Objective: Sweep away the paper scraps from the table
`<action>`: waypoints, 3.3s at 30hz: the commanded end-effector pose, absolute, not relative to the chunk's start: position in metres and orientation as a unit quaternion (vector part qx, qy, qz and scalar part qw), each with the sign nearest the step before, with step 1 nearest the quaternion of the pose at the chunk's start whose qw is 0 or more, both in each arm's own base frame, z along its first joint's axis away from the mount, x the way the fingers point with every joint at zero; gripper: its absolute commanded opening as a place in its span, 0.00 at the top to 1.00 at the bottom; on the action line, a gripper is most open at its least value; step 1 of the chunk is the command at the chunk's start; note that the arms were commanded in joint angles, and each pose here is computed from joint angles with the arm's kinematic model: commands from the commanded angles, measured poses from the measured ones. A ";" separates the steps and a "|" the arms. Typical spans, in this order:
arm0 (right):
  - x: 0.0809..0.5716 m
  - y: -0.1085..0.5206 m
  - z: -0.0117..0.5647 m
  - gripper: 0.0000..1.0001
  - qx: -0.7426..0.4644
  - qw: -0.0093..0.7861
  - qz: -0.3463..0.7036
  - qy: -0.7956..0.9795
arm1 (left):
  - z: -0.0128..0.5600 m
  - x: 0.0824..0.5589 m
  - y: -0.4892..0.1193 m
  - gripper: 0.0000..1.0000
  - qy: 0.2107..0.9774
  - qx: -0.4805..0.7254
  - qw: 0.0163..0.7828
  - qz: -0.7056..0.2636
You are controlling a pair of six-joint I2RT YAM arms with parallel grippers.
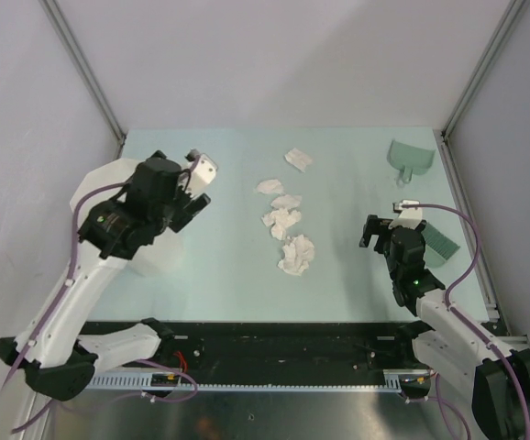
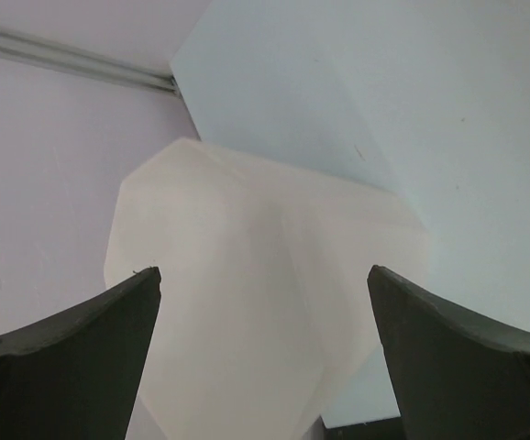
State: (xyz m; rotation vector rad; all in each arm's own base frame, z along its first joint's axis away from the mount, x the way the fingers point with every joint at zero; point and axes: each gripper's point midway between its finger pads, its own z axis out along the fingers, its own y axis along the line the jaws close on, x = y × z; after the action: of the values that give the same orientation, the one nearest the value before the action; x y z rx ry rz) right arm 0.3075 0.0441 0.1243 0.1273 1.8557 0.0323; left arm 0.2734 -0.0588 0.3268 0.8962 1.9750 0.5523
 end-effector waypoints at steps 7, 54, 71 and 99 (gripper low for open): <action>0.317 0.042 0.148 0.00 0.072 0.623 0.016 0.779 | 0.320 0.239 -0.047 0.05 0.827 0.357 0.418 0.123; 0.322 0.046 0.143 0.01 0.064 0.610 0.015 0.789 | 0.293 0.455 -0.106 0.83 0.834 0.394 0.385 -0.040; 0.412 -0.050 0.239 0.05 0.172 0.523 -0.020 0.835 | 0.421 0.370 -0.146 0.10 0.753 0.395 0.519 -0.082; 0.544 -0.081 0.071 0.19 0.190 0.269 -0.038 0.943 | 0.313 0.262 -0.168 0.09 0.762 0.488 0.403 -0.140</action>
State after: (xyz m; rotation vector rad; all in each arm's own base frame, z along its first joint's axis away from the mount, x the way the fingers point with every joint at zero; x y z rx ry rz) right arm 0.5417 -0.0884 0.0690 0.5155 2.5514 -0.1269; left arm 0.2641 -0.1652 0.3048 1.2162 1.9826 -0.3502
